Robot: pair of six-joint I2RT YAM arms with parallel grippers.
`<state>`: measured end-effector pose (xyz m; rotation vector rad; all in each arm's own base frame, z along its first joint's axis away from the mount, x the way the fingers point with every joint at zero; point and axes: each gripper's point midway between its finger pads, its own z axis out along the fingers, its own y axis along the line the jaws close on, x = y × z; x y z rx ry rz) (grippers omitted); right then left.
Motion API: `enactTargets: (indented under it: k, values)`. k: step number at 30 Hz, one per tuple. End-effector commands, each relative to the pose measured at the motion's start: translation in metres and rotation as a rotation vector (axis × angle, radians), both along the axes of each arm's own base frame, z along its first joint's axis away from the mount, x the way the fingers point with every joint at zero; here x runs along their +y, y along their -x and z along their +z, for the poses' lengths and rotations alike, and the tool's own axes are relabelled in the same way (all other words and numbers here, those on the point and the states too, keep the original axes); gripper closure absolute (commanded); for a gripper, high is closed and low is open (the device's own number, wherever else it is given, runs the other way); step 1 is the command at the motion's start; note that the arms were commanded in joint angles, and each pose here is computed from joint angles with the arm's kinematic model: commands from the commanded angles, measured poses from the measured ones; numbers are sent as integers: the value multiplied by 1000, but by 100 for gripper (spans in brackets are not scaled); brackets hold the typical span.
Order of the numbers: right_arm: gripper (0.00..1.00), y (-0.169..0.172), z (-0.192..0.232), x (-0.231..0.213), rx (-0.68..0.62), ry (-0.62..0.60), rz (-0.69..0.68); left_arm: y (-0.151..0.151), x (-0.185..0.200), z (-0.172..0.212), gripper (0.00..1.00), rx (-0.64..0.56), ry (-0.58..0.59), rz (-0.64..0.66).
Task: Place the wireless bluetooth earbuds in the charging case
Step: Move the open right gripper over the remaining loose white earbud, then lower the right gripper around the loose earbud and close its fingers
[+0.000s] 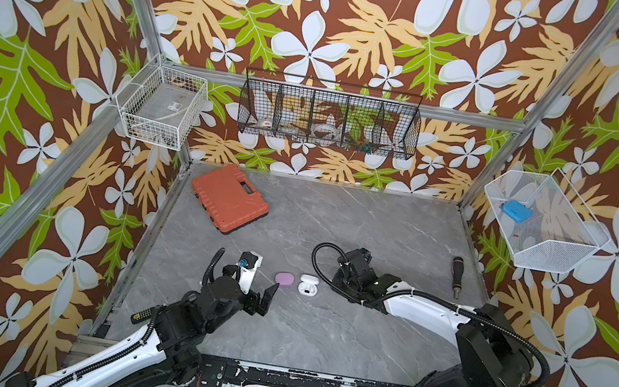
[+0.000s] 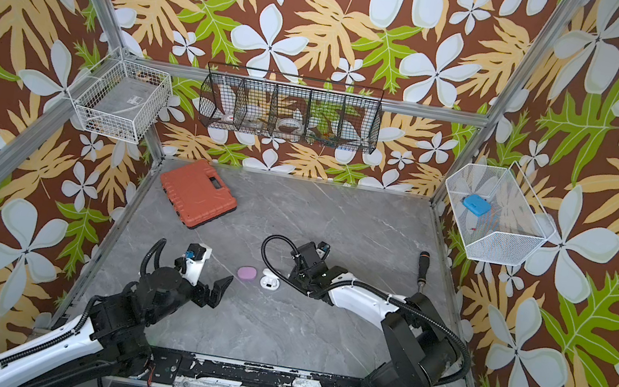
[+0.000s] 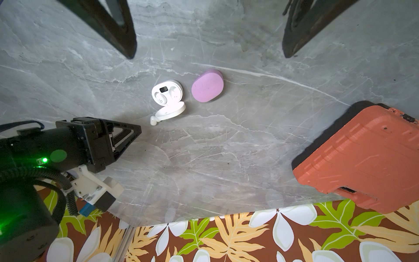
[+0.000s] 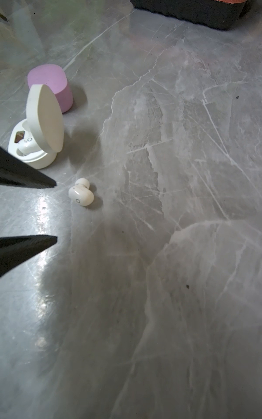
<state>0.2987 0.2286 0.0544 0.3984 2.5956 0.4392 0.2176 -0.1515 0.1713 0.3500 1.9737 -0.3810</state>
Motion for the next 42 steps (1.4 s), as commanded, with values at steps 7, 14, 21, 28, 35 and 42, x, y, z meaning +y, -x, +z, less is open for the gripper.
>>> enactTargets:
  k: [7, 14, 21, 28, 35, 42]
  values:
    - [69, -6, -3, 1, -4, 16, -16, -2, -2, 7, 0, -20, 22, 3]
    - [70, -8, -11, 9, 16, 12, 16, -2, -2, 8, 0, -21, 24, 2]
    - [69, -12, -10, 15, 1, -11, 24, -2, -2, 7, 0, -20, 24, 3]
    - [69, -14, -14, 18, 12, -4, 30, -2, -2, 8, 0, -21, 24, 2]
    - [70, -15, -18, 20, 18, 0, 33, -2, -2, 7, 0, -19, 23, 2]
    - [72, -18, -19, 22, 20, 6, 37, -2, -2, 8, 0, -22, 24, 2]
